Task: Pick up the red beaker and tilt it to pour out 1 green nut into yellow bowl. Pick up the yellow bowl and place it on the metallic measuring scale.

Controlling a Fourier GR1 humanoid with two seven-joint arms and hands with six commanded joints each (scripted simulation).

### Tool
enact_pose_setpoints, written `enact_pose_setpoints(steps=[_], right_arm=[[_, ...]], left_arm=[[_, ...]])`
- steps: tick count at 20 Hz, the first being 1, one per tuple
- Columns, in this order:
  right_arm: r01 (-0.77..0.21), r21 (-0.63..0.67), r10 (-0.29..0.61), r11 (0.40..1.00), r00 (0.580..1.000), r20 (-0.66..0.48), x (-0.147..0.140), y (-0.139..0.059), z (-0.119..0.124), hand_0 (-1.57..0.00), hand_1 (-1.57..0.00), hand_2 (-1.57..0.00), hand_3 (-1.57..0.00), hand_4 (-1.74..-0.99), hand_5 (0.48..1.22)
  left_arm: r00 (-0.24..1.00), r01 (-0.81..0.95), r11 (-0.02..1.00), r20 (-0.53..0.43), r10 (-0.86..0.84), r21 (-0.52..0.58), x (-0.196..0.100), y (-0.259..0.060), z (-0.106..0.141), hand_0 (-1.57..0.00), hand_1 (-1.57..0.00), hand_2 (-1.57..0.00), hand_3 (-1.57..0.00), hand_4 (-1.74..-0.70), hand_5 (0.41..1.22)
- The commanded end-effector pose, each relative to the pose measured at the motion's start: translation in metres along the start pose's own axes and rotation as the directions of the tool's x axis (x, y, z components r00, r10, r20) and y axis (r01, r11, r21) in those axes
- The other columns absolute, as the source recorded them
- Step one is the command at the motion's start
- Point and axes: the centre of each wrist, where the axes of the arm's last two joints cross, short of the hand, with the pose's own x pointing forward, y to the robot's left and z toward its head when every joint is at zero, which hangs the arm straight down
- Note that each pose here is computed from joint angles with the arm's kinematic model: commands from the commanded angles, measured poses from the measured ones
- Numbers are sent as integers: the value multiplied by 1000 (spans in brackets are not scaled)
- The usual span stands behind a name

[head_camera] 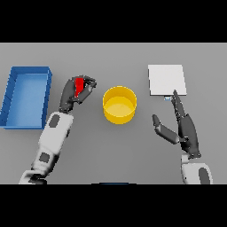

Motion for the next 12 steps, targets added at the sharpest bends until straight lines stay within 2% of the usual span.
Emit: enact_pose_setpoints(steps=[1,4,8,12], right_arm=[[4,1,-4,1000,1000,7,0,3,0,1,1,1,1,-1242,650],[29,10,-29,1000,999,14,-1,3,0,1,1,1,1,-1255,644],[10,10,-10,1000,1000,1,-2,3,1,1,1,1,1,-1246,644],[-4,4,4,1000,1000,17,-1,3,2,1,1,1,1,-1228,645]], left_arm=[[1000,-4,1000,-1,4,-2,-1,3,1,-1237,-1248,-1273,-1154,-1636,1130],[1000,-3,1000,5,3,-5,-2,3,2,-1400,-1406,-1419,-1357,-1542,1174],[988,-144,989,56,145,-18,12,12,-4,-1501,-1503,-1509,-1484,-1660,1150],[984,-153,988,85,155,-31,33,22,-9,-1542,-1543,-1545,-1535,-1708,1132]])
